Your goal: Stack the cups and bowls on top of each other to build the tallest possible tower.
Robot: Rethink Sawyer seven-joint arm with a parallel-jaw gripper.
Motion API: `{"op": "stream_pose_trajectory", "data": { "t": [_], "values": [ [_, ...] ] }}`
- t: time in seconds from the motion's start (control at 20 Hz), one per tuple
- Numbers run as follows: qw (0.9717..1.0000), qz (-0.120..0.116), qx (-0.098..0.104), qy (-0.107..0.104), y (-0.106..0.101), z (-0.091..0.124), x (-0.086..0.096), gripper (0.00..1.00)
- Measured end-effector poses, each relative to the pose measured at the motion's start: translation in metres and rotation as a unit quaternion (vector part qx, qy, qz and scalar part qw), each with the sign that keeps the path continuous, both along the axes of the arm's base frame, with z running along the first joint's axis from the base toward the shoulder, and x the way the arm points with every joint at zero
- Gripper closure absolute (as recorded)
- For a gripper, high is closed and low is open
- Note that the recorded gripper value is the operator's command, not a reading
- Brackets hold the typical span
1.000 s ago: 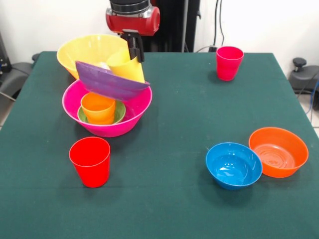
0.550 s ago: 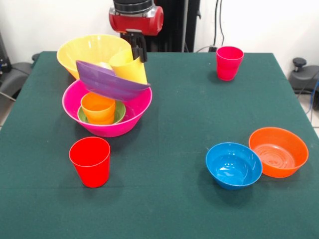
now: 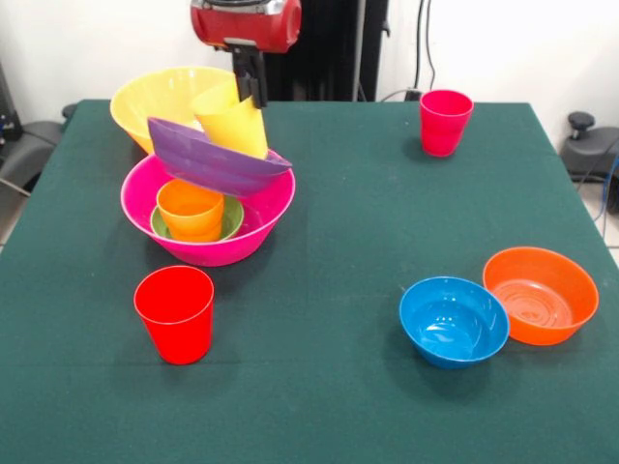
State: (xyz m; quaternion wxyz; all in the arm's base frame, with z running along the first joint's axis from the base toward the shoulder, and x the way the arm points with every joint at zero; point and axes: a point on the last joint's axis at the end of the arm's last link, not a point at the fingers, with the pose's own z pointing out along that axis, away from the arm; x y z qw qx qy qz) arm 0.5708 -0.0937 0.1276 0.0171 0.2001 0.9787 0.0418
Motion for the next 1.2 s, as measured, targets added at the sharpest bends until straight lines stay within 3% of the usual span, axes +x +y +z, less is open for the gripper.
{"op": "stream_pose_trajectory", "data": {
  "t": [0.35, 0.5, 1.0, 1.2],
  "values": [
    [0.9998, -0.021, -0.005, -0.002, -0.034, 0.016, 0.019, 1.00],
    [0.9994, -0.031, -0.008, -0.015, -0.050, 0.023, 0.033, 1.00],
    [0.9985, -0.034, 0.004, -0.042, -0.063, 0.010, 0.069, 1.00],
    [0.9985, -0.030, 0.009, -0.045, -0.061, 0.002, 0.074, 1.00]
  ]
}}
